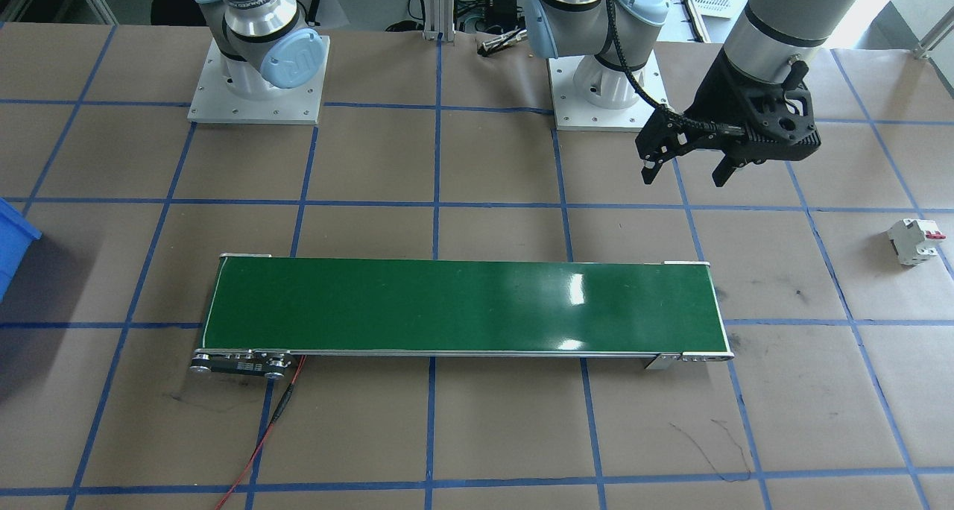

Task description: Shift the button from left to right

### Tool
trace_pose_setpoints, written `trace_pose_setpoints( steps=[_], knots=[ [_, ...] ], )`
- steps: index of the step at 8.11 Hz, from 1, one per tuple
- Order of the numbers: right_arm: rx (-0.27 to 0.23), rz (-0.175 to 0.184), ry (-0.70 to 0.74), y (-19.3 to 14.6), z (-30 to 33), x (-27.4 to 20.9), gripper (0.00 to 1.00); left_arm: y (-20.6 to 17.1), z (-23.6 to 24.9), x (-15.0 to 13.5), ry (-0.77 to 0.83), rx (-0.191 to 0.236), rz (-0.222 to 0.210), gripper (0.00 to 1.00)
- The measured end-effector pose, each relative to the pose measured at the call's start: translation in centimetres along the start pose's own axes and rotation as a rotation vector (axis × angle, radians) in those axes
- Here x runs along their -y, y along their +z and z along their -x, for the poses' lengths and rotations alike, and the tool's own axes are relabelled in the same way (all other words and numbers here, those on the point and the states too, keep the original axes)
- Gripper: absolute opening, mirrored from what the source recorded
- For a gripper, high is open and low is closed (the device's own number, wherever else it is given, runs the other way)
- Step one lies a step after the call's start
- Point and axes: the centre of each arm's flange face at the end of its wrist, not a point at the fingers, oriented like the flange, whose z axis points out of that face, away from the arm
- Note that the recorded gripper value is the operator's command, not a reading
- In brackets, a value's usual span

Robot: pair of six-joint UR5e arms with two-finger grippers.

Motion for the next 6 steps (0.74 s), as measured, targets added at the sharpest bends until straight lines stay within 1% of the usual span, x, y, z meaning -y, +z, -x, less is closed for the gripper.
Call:
trace_pose_setpoints(
  steps=[2, 4, 6],
  knots=[
    [0.012, -0.001, 0.073, -5.1, 9.3, 3.1, 1.00, 0.0, 0.0, 0.0, 0.000, 0.001, 0.000, 1.00],
    [0.026, 0.015, 0.069, -7.3, 18.3, 6.0, 1.00, 0.0, 0.0, 0.0, -0.001, 0.001, 0.000, 1.00],
    [0.039, 0.019, 0.085, -8.5, 28.0, 8.5, 1.00, 0.0, 0.0, -0.1, 0.000, 0.001, 0.000, 1.00]
  ],
)
